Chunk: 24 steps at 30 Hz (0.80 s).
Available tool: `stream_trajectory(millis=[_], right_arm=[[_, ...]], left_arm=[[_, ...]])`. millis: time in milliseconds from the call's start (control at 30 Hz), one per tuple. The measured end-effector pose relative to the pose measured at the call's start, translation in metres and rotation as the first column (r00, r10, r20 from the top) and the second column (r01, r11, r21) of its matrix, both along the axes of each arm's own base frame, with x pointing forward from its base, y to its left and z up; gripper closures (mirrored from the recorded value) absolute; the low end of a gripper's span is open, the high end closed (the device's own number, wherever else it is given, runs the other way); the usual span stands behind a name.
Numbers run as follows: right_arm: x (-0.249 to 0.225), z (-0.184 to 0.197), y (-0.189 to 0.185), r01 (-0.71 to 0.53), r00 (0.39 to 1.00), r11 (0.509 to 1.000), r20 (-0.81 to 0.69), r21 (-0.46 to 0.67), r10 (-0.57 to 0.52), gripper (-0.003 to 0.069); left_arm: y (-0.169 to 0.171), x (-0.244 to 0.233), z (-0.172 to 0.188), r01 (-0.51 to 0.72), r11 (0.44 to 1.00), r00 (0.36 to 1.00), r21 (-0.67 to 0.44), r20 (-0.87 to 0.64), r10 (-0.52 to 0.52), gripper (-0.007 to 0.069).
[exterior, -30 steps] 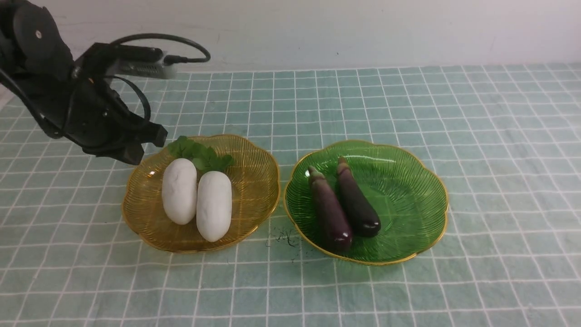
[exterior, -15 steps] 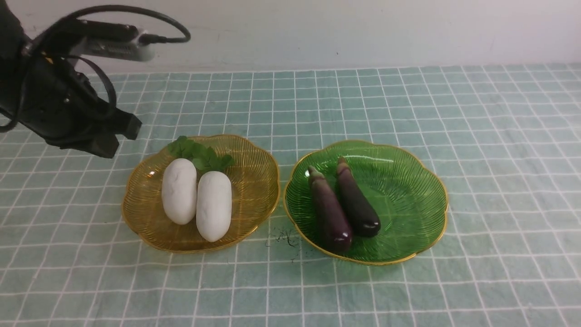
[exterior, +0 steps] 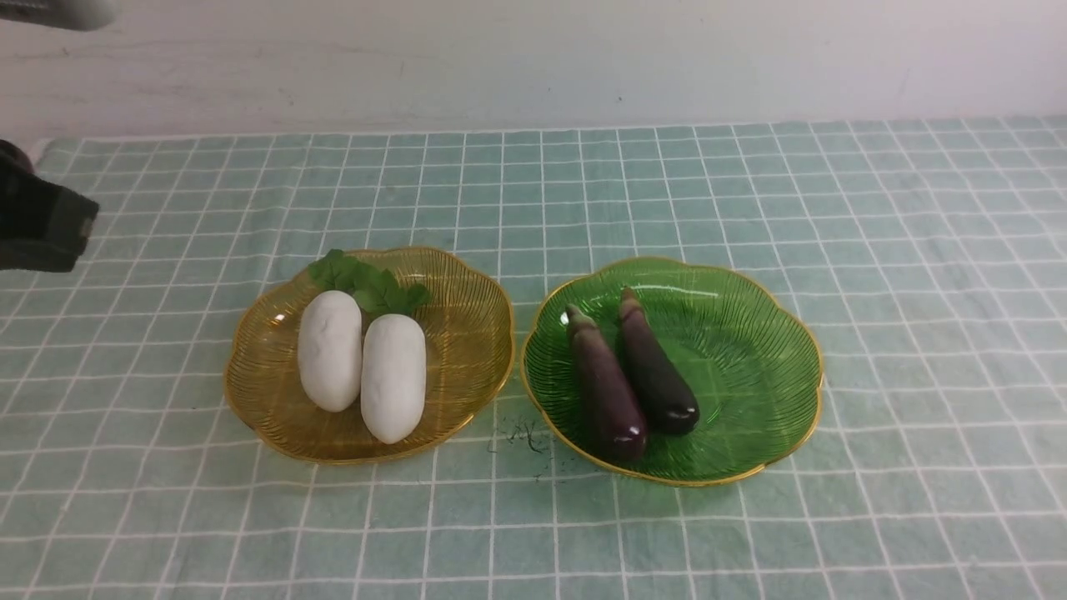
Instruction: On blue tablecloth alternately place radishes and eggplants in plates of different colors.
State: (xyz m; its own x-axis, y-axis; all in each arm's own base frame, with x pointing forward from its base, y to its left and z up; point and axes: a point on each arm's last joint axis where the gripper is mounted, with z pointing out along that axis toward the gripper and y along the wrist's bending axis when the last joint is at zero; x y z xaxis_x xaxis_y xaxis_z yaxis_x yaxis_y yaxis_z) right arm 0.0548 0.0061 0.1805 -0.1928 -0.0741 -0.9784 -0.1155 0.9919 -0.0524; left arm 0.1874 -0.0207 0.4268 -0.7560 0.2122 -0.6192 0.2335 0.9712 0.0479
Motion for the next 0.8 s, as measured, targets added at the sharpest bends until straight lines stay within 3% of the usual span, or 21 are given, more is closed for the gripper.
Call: stream_trajectory(millis=[167,400,467,567,700,800], right_arm=[[0.0,0.0,0.0,0.0,1.0,1.0,-0.001,0.0,0.0,0.0673],[0.0,0.0,0.0,0.001,1.0,1.0,-0.001,0.003,-0.001,0.0673],[0.0,0.0,0.0,0.003,1.0,1.0,-0.004,0.015,-0.003,0.0673],[0.0,0.0,0.0,0.003,1.0,1.0,-0.004,0.015,-0.003,0.0673],[0.0,0.0,0.0,0.004,1.0,1.0,-0.004,0.017,-0.004,0.0673],[0.0,0.0,0.0,0.004,1.0,1.0,-0.004,0.017,-0.004,0.0673]], left_arm=[[0.003,-0.042,0.003,0.0,1.0,0.998,-0.008,0.07,0.0,0.0633],[0.006,-0.128,-0.033,0.003,0.994,0.968,-0.107,0.251,0.024,0.0633],[0.005,-0.143,-0.051,0.018,0.98,0.898,-0.199,0.435,0.072,0.0633],[0.006,-0.149,-0.068,0.06,0.943,0.733,-0.327,0.656,0.181,0.0633],[0.009,-0.15,-0.083,0.086,0.919,0.604,-0.385,0.753,0.259,0.0633],[0.011,-0.146,-0.097,0.083,0.913,0.569,-0.4,0.771,0.286,0.0633]])
